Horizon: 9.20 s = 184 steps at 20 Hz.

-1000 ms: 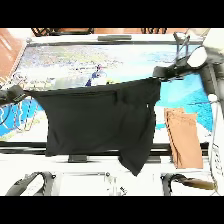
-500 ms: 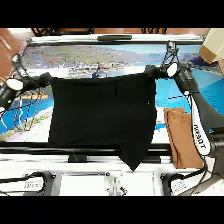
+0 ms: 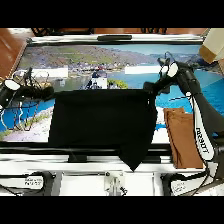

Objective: Fold the shirts.

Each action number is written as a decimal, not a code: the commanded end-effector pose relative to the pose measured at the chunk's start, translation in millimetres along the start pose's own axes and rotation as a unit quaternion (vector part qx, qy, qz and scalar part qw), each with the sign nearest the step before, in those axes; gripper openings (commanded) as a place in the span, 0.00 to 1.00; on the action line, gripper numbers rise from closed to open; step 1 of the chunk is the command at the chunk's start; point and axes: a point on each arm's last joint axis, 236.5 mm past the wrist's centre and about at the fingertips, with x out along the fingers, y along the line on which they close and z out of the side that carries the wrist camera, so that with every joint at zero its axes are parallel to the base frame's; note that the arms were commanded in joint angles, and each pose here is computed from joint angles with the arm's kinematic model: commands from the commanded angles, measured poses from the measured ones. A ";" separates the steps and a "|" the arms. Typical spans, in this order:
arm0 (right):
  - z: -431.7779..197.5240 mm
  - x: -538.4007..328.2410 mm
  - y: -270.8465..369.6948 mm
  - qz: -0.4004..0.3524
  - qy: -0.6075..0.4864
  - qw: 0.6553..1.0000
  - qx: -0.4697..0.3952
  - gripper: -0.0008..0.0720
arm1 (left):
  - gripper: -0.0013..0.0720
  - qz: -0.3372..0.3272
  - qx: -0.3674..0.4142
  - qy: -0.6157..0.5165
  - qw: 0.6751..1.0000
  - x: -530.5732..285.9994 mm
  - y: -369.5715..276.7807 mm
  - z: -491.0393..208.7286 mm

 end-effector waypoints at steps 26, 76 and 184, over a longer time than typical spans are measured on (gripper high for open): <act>-152.0 -75.6 -56.7 -0.066 0.225 0.971 -0.049 0.73 | 0.58 -0.021 -0.094 0.293 0.951 -70.8 40.2 -142.2; -122.2 -31.5 15.9 0.154 -0.060 0.986 0.014 0.11 | 0.07 -0.066 -0.041 0.081 0.994 -72.6 32.8 -108.6; -65.1 -26.1 160.3 0.197 0.062 0.978 -0.023 0.75 | 0.07 -0.166 0.095 -0.022 0.981 -135.3 -142.1 0.0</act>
